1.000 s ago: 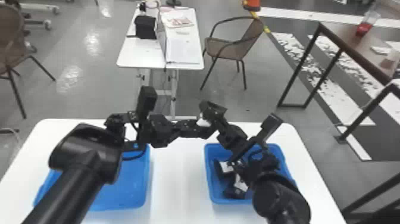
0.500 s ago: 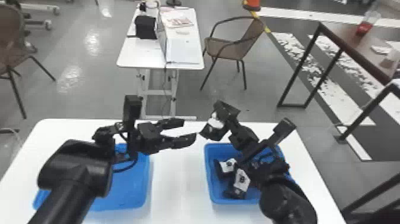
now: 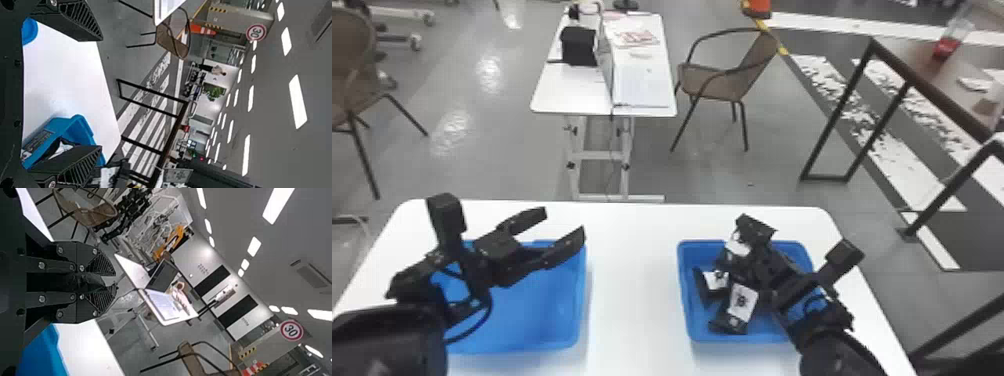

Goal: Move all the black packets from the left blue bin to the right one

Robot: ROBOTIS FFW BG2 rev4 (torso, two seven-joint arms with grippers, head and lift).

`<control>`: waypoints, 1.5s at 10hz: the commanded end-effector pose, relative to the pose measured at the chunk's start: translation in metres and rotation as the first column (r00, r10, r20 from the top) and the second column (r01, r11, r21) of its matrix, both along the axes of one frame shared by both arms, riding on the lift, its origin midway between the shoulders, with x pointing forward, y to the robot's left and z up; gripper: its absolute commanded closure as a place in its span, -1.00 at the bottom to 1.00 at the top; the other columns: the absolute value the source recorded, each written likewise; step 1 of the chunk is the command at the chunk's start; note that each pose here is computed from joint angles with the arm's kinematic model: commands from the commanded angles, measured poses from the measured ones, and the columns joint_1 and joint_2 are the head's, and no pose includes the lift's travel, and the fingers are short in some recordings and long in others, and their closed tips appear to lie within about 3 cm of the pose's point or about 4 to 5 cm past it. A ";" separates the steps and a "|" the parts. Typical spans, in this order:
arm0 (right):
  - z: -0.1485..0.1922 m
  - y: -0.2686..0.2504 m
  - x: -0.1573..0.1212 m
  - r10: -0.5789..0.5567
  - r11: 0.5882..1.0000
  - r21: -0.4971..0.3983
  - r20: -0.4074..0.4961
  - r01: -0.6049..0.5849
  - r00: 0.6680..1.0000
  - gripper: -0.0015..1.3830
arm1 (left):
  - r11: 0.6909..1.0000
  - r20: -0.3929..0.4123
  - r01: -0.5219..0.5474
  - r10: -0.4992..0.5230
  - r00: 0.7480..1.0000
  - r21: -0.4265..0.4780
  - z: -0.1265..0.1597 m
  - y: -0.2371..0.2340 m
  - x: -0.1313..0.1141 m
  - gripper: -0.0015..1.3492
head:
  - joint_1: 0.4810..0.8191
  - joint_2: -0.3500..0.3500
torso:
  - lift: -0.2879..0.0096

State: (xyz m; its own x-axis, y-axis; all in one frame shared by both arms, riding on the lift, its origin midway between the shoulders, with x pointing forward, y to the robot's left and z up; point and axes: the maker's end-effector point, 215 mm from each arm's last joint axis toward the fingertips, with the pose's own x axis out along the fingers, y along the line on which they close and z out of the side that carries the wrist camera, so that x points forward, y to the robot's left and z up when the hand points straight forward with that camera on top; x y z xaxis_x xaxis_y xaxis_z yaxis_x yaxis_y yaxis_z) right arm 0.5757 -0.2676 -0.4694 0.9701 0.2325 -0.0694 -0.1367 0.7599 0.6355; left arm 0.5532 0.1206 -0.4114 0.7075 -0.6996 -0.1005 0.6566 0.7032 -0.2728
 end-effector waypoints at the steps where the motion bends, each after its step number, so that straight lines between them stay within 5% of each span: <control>1: -0.039 -0.023 -0.013 -0.040 0.999 -0.026 -0.073 0.038 0.996 0.84 | 0.997 0.009 -0.057 0.057 0.998 -0.043 0.005 0.025 -0.015 -1.00 | 0.27 -0.42 | 0.94; 2: -0.060 -0.042 -0.021 -0.078 0.996 -0.052 -0.124 0.072 0.989 0.70 | 0.994 0.017 -0.094 0.095 0.995 -0.058 0.005 0.038 -0.020 -1.00 | 0.27 -0.40 | 0.94; 4: -0.043 -0.076 -0.021 -0.122 0.976 -0.190 -0.061 0.109 0.991 -0.65 | 0.980 0.096 -0.180 0.187 0.978 -0.080 0.019 0.068 -0.021 -0.86 | 0.27 -0.44 | 0.94; 5: -0.025 -0.088 -0.025 -0.160 0.954 -0.257 -0.015 0.151 0.987 -0.95 | 0.970 0.113 -0.238 0.243 0.963 -0.053 0.018 0.088 -0.027 -0.73 | 0.27 -0.45 | 0.94; 9: 0.063 -0.059 -0.089 -0.077 0.799 -0.572 0.207 0.184 0.975 -0.64 | 0.893 0.282 -0.448 0.421 0.862 0.035 0.017 0.165 -0.097 -0.66 | 0.27 -0.30 | 0.94; 11: 0.077 -0.047 -0.142 -0.050 0.757 -0.616 0.277 0.217 0.960 -0.63 | 0.867 0.273 -0.491 0.455 0.848 0.081 0.006 0.174 -0.126 -0.66 | 0.27 -0.12 | 0.94; 15: 0.039 -0.054 -0.234 -0.081 0.704 -0.678 0.218 0.211 0.973 -0.63 | 0.863 0.254 -0.491 0.452 0.855 0.117 -0.006 0.156 -0.169 -0.66 | 0.27 -0.11 | 0.94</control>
State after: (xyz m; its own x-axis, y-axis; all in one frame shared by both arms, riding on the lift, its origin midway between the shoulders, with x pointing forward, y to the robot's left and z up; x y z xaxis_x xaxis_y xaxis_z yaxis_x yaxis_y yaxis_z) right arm 0.3527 -0.3252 -0.4258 0.9993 0.0338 0.0153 -0.0324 0.9958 -0.0852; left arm 0.3896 0.2869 -0.4180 0.9690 -0.2471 0.0057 0.2472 0.9687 -0.0207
